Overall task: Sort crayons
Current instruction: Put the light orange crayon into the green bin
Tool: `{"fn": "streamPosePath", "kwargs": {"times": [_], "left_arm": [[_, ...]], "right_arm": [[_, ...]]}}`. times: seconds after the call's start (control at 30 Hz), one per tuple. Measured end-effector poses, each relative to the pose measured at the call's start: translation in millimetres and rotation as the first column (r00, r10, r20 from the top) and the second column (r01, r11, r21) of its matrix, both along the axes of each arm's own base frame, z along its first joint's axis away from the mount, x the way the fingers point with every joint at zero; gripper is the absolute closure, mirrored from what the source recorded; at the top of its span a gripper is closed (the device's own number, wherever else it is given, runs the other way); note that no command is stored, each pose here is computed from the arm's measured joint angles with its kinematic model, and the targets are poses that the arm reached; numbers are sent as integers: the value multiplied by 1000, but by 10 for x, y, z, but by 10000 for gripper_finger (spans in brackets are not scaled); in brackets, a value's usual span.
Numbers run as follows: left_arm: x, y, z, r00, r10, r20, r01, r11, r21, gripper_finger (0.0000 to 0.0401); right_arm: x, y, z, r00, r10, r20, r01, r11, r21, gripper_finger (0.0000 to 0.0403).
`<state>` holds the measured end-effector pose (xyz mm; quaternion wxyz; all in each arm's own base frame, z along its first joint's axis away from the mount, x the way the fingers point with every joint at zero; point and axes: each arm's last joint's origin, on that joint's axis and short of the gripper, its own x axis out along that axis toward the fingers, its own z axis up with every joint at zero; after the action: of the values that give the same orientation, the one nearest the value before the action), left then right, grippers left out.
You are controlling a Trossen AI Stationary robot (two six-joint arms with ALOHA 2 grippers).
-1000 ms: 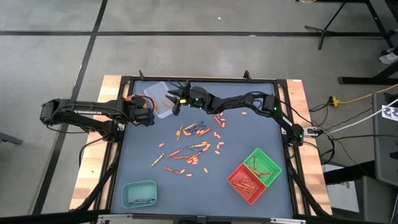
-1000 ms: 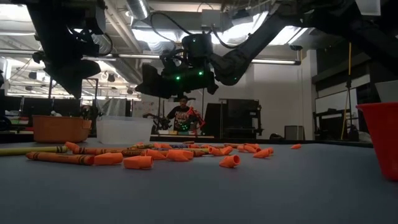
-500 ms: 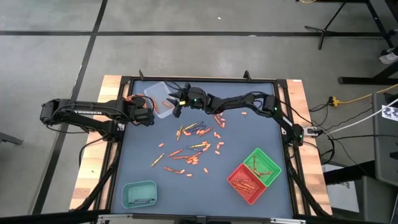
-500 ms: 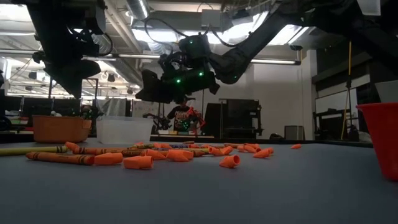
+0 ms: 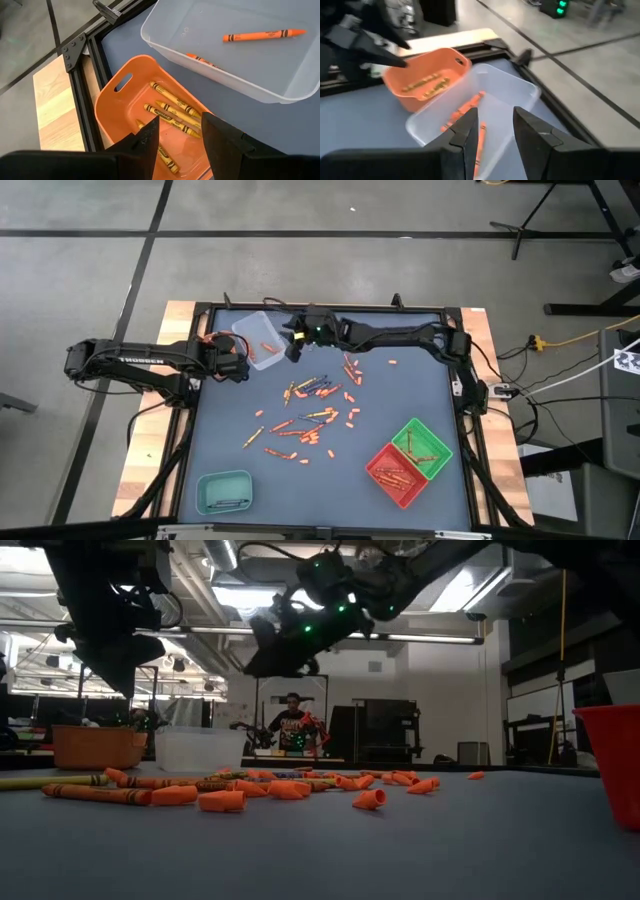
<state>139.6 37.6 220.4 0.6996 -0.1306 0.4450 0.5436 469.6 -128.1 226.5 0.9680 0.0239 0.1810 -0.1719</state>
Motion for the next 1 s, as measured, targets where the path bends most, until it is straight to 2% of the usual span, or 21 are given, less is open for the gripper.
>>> {"fn": "streamPosePath", "kwargs": {"times": [0.13, 0.27, 0.47, 0.63, 0.7, 1.0], "left_arm": [[1, 0, 0, 1000, 0, 0, 0, 1000, 0, 271], [1, 0, 0, 1000, 0, 1, 0, 1000, 0, 271], [5, 1, 0, 1000, 0, 6, 0, 1000, 1, 271], [10, 2, 1, 1000, 0, 12, 0, 1000, 2, 271], [12, 1, 1, 1000, 0, 13, 0, 1000, 2, 271], [21, 3, 3, 1000, -1, 21, 1, 1000, 3, 271]], "right_arm": [[-108, -42, 74, 993, -82, -79, 82, 997, -10, 283], [-202, -119, 11, 963, -209, -169, 215, 976, 19, 283], [-302, -280, -227, 913, -306, -270, 365, 909, 203, 283], [-271, -361, -484, 901, -315, -299, 402, 865, 301, 283], [-256, -363, -604, 893, -311, -326, 412, 857, 310, 283], [-206, -256, -697, 892, -292, -345, 400, 865, 302, 283]]}}
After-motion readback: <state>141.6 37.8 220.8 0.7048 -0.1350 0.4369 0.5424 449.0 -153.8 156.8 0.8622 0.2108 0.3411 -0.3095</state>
